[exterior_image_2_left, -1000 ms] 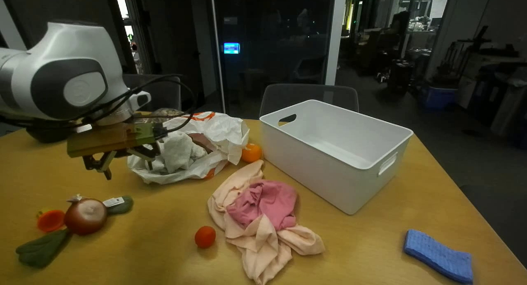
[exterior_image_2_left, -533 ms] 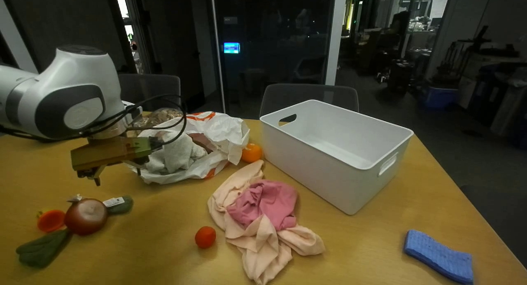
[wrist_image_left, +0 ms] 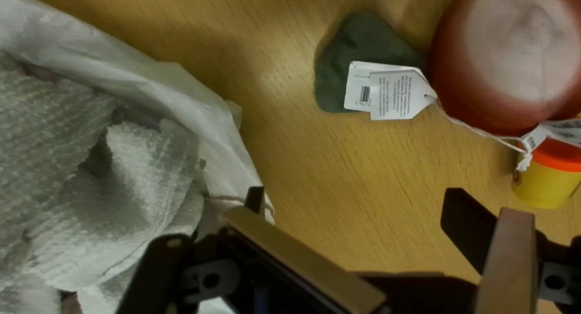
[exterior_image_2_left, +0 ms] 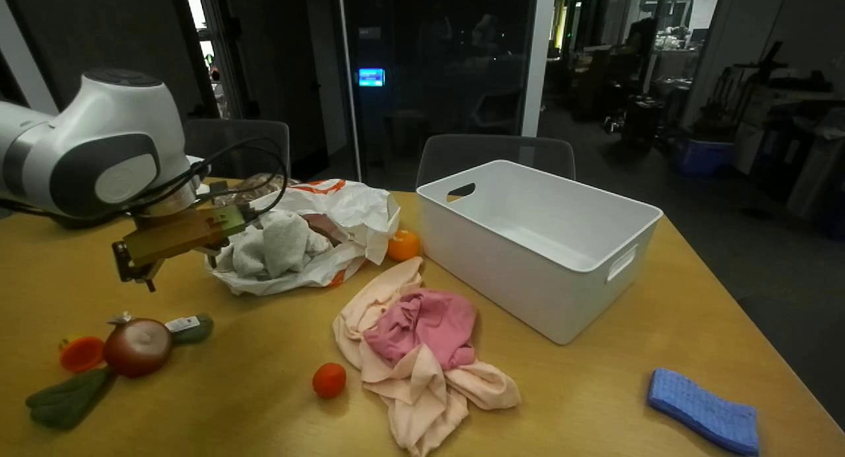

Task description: Put the brown plush toy and towel in the plastic

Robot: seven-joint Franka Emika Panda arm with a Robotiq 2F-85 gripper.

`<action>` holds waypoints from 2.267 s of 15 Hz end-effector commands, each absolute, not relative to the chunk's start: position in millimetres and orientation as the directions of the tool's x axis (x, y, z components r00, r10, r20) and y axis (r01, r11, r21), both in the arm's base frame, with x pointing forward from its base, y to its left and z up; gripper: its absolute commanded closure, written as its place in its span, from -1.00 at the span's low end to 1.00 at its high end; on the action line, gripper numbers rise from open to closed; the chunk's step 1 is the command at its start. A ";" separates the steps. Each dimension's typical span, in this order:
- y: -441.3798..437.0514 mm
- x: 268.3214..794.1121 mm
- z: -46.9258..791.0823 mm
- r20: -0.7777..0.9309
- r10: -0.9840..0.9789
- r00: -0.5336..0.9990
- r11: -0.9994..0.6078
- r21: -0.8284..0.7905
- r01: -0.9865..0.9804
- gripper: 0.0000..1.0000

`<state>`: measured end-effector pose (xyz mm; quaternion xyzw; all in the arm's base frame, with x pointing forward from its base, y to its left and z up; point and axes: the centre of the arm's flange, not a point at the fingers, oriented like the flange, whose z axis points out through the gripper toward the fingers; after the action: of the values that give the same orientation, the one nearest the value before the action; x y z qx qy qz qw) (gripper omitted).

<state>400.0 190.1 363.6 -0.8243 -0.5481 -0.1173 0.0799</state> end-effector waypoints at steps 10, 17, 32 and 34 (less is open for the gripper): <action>230.7 467.4 319.2 0.218 0.954 0.205 -0.224 0.067 0.972 -1.00; 195.9 496.0 302.6 0.153 0.968 0.198 -0.214 0.094 0.972 0.14; 164.8 506.8 324.3 0.081 0.820 0.567 -0.491 -0.412 0.768 0.83; 163.5 505.8 337.6 0.069 0.784 0.616 -0.515 -0.481 0.709 0.85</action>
<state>494.3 162.1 316.3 -0.8569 -0.4752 0.0605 0.1906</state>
